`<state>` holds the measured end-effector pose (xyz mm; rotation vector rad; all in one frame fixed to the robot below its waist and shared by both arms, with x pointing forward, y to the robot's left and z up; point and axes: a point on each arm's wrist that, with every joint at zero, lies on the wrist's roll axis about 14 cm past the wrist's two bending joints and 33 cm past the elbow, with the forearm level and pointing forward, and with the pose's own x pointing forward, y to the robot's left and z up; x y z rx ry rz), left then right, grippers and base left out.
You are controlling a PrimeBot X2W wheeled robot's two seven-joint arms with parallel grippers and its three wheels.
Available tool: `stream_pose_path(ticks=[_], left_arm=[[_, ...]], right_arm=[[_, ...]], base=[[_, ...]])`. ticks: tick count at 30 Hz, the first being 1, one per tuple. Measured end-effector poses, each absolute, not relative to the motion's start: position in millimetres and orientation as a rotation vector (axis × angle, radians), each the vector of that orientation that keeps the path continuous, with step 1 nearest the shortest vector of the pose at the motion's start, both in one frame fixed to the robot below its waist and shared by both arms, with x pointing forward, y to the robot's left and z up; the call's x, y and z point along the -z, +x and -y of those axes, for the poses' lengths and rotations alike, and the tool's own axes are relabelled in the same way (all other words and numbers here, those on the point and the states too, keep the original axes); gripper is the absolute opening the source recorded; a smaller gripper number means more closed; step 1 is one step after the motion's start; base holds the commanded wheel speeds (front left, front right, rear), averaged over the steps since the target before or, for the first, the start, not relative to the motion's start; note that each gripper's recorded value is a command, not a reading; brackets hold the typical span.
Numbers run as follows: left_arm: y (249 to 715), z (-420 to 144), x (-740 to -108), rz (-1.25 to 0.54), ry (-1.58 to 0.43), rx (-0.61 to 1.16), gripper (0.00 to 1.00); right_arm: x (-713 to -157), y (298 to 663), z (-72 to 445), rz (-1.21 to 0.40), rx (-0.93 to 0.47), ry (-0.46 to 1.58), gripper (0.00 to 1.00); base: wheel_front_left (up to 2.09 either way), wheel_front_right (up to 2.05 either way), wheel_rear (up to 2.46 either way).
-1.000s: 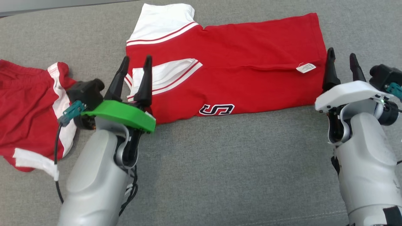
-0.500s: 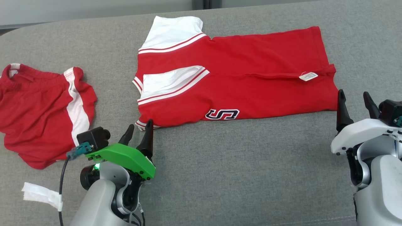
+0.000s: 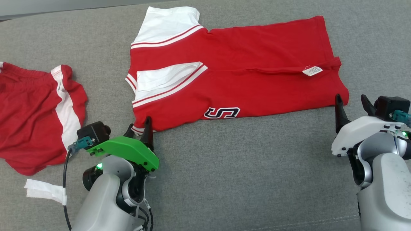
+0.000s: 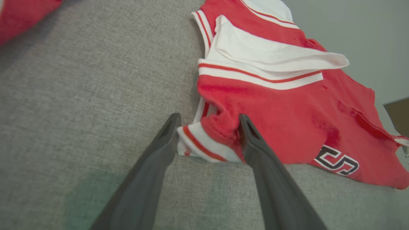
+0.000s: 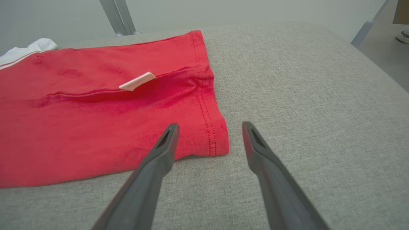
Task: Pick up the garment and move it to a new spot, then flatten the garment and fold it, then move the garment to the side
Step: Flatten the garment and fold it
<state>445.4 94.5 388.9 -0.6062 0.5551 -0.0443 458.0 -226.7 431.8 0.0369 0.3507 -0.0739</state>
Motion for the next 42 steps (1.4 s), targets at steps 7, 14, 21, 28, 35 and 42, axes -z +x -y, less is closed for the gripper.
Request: stream_pose_path(ticks=[7, 14, 21, 28, 35, 42], left_arm=[[444.6, -95.9, -389.9, -0.535, -0.632, 0.038, 0.00], [438.7, -102.5, -392.4, -0.508, -0.654, 0.026, 0.00], [441.6, -100.8, -396.7, -0.486, -0.656, 0.047, 0.00], [447.5, -101.5, -415.1, -0.424, -0.668, 0.081, 0.00], [436.1, -101.1, -440.0, -0.367, -0.696, 0.146, 0.00], [390.6, -107.7, -420.0, -0.461, -0.712, 0.124, 0.00]], right_arm=[[-411.6, 462.8, 239.2, -0.426, 0.122, 0.066, 1.00], [-380.5, 464.2, 229.3, -0.545, 0.122, 0.172, 1.00], [-379.0, 483.6, 217.9, -0.562, 0.113, 0.300, 0.13], [-390.9, 493.6, 215.5, -0.502, 0.119, 0.377, 0.00], [-413.9, 480.7, 229.5, -0.399, 0.130, 0.439, 0.00], [-403.8, 424.8, 239.7, -0.415, 0.157, 0.459, 0.00]], base=[[0.00, 0.00, 0.00], [0.00, 0.00, 0.00], [0.00, 0.00, 0.00], [0.00, 0.00, 0.00], [0.00, 0.00, 0.00], [0.00, 0.00, 0.00]])
